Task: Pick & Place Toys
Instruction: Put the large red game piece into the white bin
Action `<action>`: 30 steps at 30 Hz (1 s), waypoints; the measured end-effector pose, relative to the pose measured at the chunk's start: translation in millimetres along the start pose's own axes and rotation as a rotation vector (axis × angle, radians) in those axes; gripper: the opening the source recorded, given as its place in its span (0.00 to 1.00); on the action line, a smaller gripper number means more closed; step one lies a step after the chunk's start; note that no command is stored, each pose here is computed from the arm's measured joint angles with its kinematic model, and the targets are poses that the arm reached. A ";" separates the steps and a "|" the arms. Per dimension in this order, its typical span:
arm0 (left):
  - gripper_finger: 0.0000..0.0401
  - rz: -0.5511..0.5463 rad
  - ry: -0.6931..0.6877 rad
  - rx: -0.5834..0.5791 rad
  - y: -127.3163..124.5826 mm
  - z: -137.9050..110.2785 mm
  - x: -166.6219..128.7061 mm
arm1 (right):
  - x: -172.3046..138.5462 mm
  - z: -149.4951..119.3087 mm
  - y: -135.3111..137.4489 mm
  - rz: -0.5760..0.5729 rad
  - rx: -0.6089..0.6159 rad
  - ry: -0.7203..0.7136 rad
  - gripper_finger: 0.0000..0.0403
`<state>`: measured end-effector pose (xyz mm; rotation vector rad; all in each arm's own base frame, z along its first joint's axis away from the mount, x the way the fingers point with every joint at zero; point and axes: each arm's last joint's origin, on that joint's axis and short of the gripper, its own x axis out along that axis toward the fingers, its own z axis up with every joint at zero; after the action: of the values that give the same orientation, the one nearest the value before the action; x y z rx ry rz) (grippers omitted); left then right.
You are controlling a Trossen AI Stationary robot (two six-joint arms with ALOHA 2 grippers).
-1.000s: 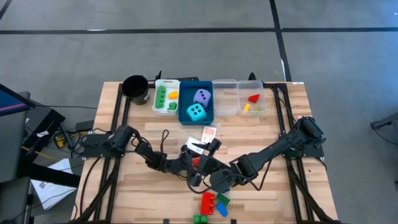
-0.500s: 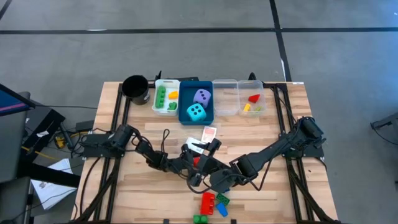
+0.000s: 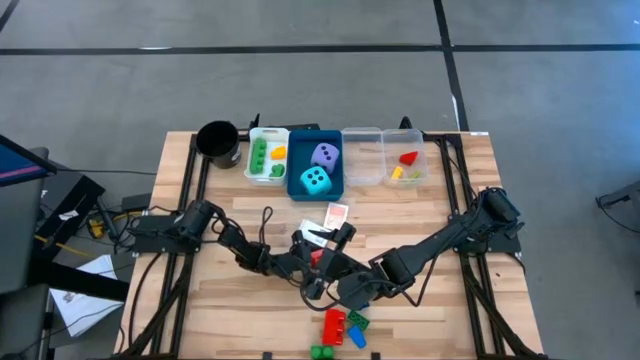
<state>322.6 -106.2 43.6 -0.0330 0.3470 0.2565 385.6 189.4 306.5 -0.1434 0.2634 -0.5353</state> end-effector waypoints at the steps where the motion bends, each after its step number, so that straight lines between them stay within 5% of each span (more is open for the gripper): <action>1: 0.40 -0.004 -0.005 0.019 -0.4 1.2 -0.6 | -0.2 0.0 0.1 0.001 0.004 0.000 0.81; 13: 0.40 0.056 -0.064 0.165 17.7 81.1 -28.4 | -0.1 -0.8 -0.1 -0.001 0.004 0.005 0.81; 20: 0.40 0.309 -0.077 0.190 63.6 109.3 -61.4 | -0.1 -0.7 -0.1 -0.001 0.007 0.004 0.81; 30: 0.40 0.732 -0.091 0.059 156.2 94.8 -108.5 | 0.2 -0.7 -0.2 -0.001 0.008 0.004 0.81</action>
<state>215.8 25.7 171.6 0.1680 0.2640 0.9690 385.5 189.1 305.9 -0.1351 0.2654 -0.5378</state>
